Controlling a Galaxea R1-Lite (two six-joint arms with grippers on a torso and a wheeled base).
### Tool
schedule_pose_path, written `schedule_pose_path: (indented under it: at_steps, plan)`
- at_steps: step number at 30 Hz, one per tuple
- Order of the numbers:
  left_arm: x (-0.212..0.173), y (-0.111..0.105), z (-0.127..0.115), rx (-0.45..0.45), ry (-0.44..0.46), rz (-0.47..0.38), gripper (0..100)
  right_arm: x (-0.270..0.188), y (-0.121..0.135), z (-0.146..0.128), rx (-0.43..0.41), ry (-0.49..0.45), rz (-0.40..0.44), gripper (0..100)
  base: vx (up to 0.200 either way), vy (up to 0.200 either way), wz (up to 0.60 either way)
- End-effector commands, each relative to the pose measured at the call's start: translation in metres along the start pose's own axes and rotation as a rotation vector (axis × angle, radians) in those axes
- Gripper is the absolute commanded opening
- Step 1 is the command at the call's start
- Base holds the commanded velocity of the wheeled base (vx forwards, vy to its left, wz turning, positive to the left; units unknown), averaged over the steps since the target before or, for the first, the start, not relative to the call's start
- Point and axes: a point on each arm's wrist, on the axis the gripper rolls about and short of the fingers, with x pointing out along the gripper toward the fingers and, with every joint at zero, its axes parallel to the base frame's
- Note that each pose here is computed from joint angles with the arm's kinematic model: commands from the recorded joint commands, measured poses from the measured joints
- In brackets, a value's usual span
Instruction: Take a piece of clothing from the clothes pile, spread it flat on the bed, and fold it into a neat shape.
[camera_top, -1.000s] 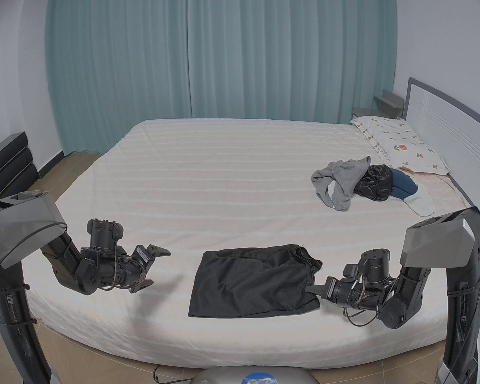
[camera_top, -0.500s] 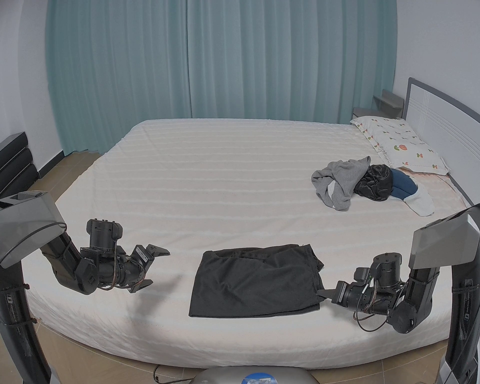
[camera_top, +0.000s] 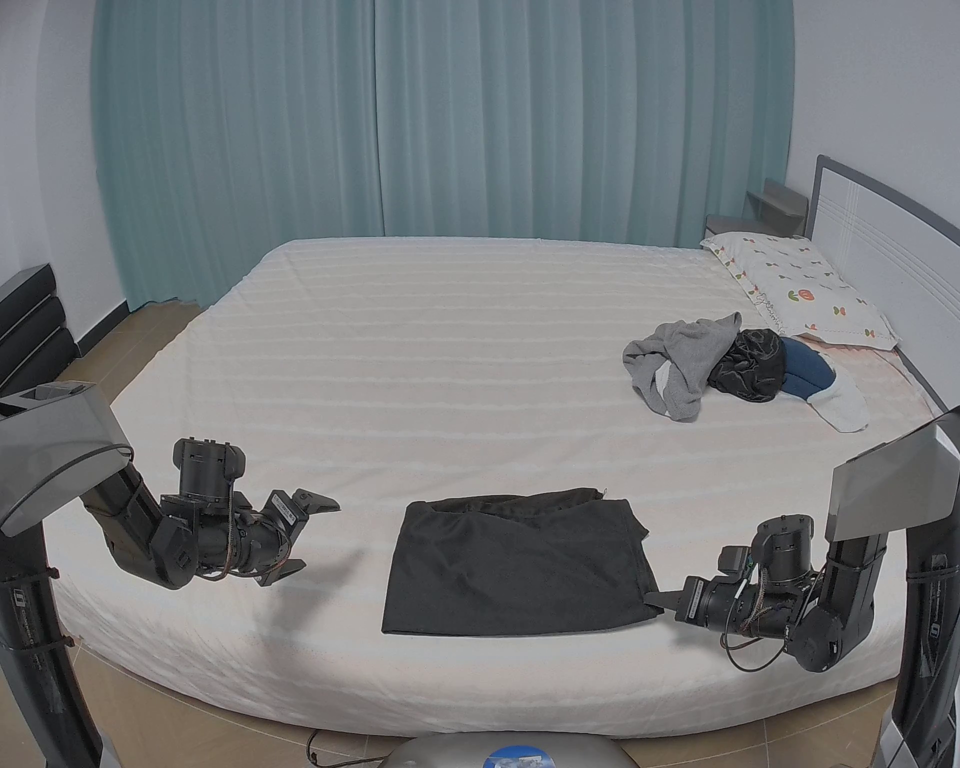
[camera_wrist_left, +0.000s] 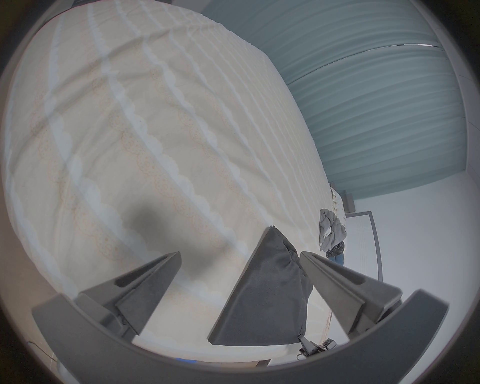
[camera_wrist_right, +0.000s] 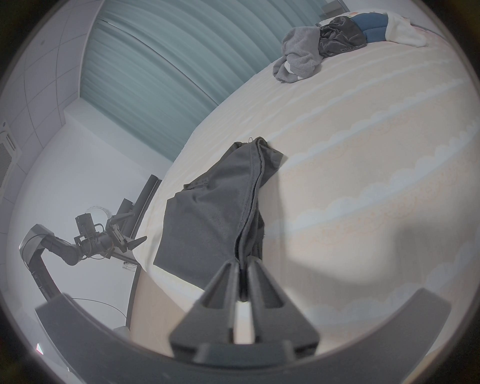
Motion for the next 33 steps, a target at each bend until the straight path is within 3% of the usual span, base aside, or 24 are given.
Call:
schedule_pose_path:
  at_steps: [1, 9, 15, 22, 33]
  plan:
    - [0.001, 0.001, 0.000, -0.002, 0.001, 0.002, 100, -0.001, -0.003, 0.000, 0.002, 0.000, -0.008, 100, 0.000, 0.000, 0.00]
    - [0.001, 0.000, 0.000, 0.003, 0.001, 0.000, 100, 0.013, -0.006, 0.026, 0.000, -0.092, 0.021, 100, 0.000, 0.000, 0.00]
    - [0.000, 0.000, -0.001, 0.002, 0.001, 0.003, 100, 0.045, -0.017, 0.050, 0.063, -0.150, 0.022, 100, 0.000, 0.000, 0.00]
    - [0.000, 0.001, -0.005, 0.014, 0.010, 0.006, 100, 0.062, -0.013, 0.072, 0.115, -0.149, 0.029, 100, 0.171, 0.000, 0.00]
    - [0.001, 0.001, -0.004, 0.015, 0.008, 0.009, 100, 0.081, 0.001, 0.093, 0.103, -0.124, 0.040, 100, 0.000, 0.000, 0.00]
